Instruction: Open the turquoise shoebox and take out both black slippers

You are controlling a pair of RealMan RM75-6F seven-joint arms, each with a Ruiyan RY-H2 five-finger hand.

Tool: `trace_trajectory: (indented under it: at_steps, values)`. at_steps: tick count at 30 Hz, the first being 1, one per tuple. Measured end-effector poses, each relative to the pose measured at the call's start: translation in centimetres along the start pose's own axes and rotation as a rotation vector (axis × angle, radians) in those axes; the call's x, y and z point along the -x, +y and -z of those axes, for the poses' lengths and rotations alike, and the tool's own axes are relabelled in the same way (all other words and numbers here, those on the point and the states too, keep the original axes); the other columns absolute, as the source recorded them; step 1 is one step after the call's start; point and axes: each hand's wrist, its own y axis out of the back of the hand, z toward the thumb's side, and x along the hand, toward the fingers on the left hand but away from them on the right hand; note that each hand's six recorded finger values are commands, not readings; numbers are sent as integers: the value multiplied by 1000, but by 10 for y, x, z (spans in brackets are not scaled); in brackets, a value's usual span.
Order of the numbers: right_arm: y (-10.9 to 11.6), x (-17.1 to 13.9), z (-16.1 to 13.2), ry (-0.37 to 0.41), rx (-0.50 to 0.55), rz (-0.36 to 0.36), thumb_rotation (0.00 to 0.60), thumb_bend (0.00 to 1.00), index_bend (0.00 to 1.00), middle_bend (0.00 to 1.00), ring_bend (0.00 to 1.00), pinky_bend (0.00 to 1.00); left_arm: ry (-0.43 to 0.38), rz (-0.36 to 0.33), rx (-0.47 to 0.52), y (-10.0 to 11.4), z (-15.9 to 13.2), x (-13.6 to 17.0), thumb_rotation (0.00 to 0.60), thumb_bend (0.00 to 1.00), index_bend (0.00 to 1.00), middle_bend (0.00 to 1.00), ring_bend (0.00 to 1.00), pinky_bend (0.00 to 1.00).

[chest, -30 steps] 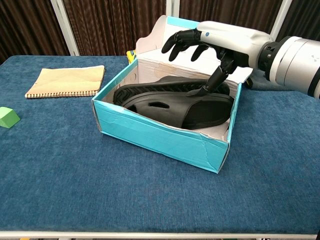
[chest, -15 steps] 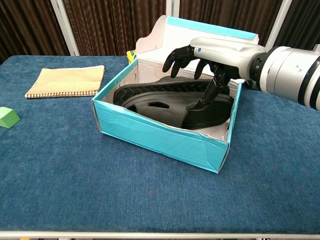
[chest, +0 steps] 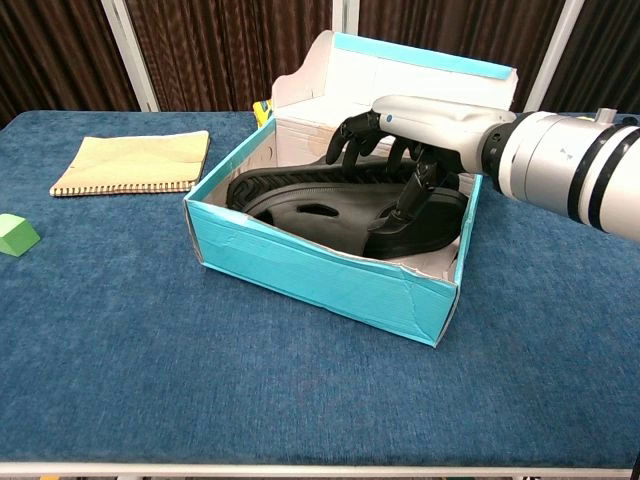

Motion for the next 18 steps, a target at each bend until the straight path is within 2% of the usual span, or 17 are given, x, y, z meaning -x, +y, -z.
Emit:
trace_trajectory:
  at_steps: [10, 18]
  values:
    - [-8, 3, -2, -9, -3, -18, 600, 88, 262, 268, 174, 302, 5, 6, 4, -2, 3, 1, 600, 12, 157, 156, 81, 288]
    - [-12, 2, -4, -6, -13, -7, 600, 101, 323, 322, 229, 336, 12, 2, 6, -2, 6, 2, 600, 13, 157, 156, 81, 289]
